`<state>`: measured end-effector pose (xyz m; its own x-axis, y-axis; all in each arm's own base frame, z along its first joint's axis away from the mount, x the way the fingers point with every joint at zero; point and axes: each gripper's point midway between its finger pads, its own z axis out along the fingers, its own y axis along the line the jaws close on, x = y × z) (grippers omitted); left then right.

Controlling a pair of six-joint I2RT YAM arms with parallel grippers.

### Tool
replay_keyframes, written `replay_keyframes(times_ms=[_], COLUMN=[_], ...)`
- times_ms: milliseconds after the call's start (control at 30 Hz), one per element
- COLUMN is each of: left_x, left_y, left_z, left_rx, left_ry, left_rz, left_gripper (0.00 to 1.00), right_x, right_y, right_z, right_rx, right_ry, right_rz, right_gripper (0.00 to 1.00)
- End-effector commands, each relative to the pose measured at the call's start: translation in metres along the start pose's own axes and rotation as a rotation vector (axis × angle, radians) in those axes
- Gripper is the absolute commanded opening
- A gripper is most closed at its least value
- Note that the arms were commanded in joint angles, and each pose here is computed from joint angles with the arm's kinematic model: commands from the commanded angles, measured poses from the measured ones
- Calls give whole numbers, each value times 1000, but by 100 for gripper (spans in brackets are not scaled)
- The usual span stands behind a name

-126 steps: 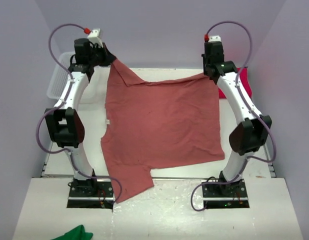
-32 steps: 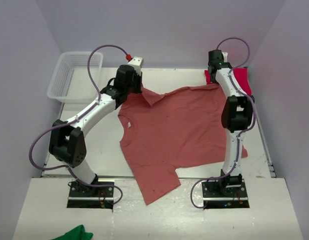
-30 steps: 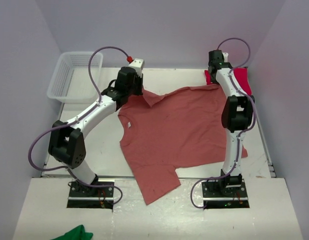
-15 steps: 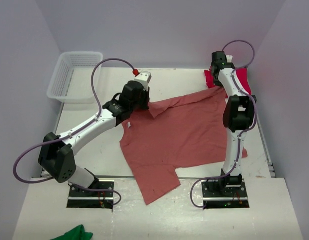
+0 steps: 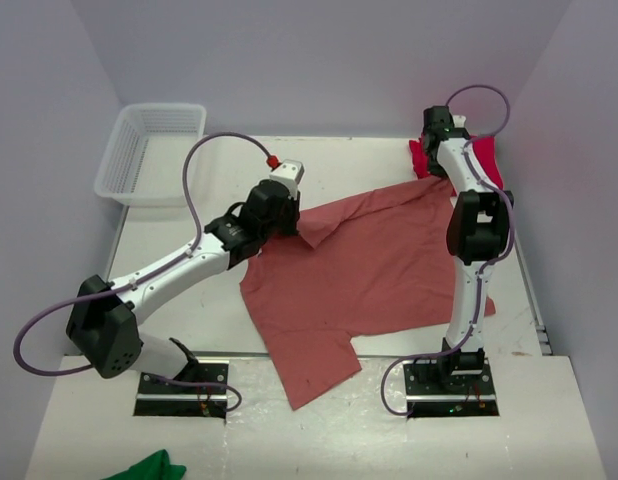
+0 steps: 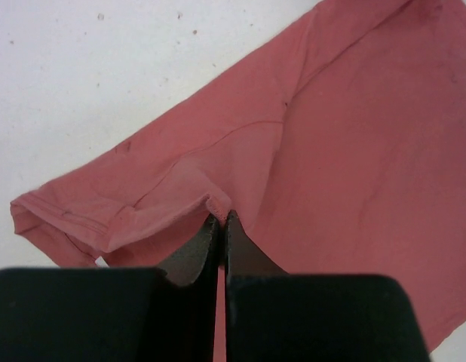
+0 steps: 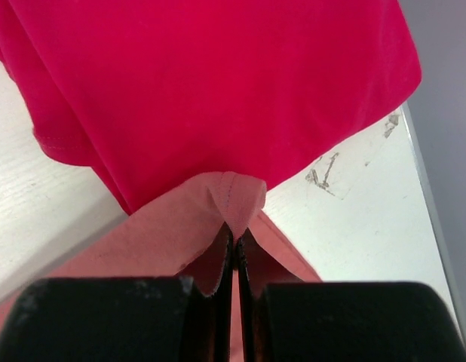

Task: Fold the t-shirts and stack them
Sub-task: Grap the side of the flattened tshirt furthest away from the robot with both arms, then fold the flattened tshirt in 1/3 of the way

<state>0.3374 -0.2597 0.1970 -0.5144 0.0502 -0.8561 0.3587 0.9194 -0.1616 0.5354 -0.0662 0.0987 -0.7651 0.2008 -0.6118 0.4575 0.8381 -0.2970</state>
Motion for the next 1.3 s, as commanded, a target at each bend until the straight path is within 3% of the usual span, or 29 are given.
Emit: replay_keyframes(times_ms=[0,433,567,767,1100,1200,1233,1267], left_x=[-1,8,6,44,124,134,136,138], left_y=[5,24,9,-10,26,25,24,21], left_z=[-8,-32,-38,-36,-4,-2,-2,-2], left_rx=[-32,-94,-7,106,-115,-120,-120,-122], left_ry=[-25,-56,-51,41,222,244,243,243], left_rz=[-30,-87,-105,-149,-169,-193,-196,-202], left_gripper=[0,0,0,0,1,12,25,31], right_x=[3,9,10,13,23,24,24,24], right_y=[-9,-24,-26,-24,-21,-21,-20,-20], right_z=[-10,-28,-29,-27,-22,-21,-21,-21], right_rx=[9,19,27,22,17,15,14,14], right_ry=[3,-11,-12,0,30,34,34,35], right_rz=[43,75,74,68,53,53,53,50], right_gripper=[0,0,0,0,0,0,0,0])
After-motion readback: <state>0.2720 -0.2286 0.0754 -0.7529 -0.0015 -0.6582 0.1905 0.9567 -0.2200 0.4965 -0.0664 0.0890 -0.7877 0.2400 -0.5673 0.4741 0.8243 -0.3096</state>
